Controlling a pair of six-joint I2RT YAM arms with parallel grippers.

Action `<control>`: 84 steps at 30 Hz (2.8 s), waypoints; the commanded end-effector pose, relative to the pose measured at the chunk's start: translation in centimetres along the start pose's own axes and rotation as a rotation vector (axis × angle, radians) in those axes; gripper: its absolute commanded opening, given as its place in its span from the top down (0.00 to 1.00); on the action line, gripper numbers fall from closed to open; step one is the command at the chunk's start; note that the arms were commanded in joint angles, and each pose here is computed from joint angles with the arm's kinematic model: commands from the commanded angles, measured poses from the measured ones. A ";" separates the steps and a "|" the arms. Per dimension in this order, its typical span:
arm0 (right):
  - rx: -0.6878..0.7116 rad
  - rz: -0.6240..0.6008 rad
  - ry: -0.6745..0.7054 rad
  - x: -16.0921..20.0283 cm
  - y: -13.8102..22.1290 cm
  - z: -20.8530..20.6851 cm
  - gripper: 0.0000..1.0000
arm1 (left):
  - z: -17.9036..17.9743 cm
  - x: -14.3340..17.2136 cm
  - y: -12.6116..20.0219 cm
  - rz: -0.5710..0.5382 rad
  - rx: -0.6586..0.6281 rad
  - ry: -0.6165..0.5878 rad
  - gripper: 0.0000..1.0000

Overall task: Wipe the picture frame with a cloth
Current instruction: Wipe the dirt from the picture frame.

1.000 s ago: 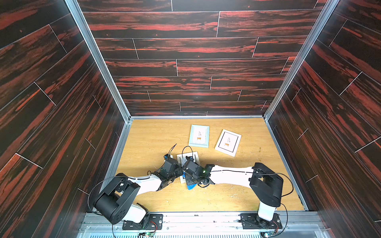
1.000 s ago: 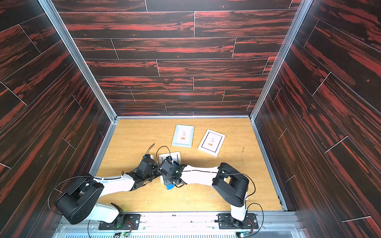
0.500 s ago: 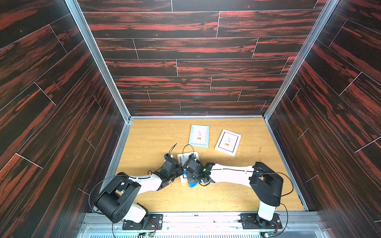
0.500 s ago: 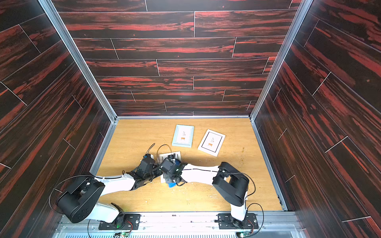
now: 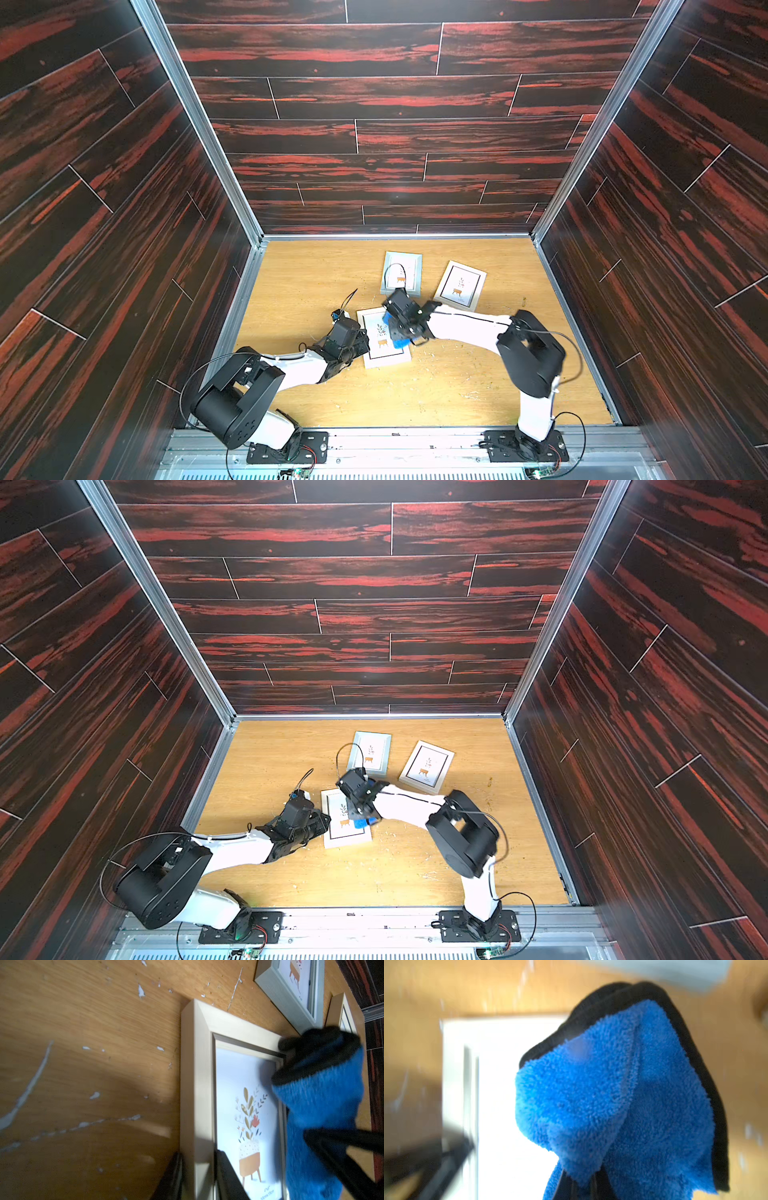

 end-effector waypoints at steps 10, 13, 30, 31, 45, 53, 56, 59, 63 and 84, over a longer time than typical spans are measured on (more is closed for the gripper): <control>0.022 0.086 0.092 6.2 2.3 -0.1 1.00 | 7.5 3.2 0.3 0.125 -0.306 -0.012 0.73; 0.024 0.067 0.091 5.5 1.5 0.0 1.00 | 7.5 3.3 0.2 0.130 -0.302 -0.014 0.73; -0.001 0.103 0.081 6.1 0.5 0.8 1.00 | 7.5 3.4 0.1 0.136 -0.295 -0.020 0.72; -0.014 0.110 0.075 6.5 0.6 0.9 1.00 | 7.6 3.5 0.0 0.138 -0.297 -0.020 0.72; 0.017 0.075 0.081 2.9 -1.5 1.2 1.00 | 7.3 3.3 0.2 0.135 -0.289 -0.026 0.72; -0.005 0.072 0.036 5.8 0.5 -0.1 1.00 | 7.3 3.6 -0.1 0.156 -0.292 -0.035 0.72; -0.033 0.006 0.003 1.8 -0.4 -0.3 1.00 | 7.1 3.7 -0.2 0.166 -0.282 -0.042 0.72; -0.052 -0.040 -0.004 -2.2 -1.6 0.5 1.00 | 7.1 3.7 -0.1 0.167 -0.277 -0.042 0.72; -0.143 -0.037 0.013 -4.2 -3.4 3.7 1.00 | 6.9 3.6 0.0 0.158 -0.271 -0.046 0.72; -0.209 -0.022 -0.002 -3.3 -3.5 5.7 1.00 | 6.7 3.6 0.3 0.153 -0.257 -0.055 0.72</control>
Point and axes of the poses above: each gripper's point midway between its finger pads, its own y axis back along the fingers, its own z axis along the line the jaws close on, x = y × z, the point moved 4 cm from there along y, back along the fingers, and after that the axes turned 14 degrees about y, right-handed, at the moved point
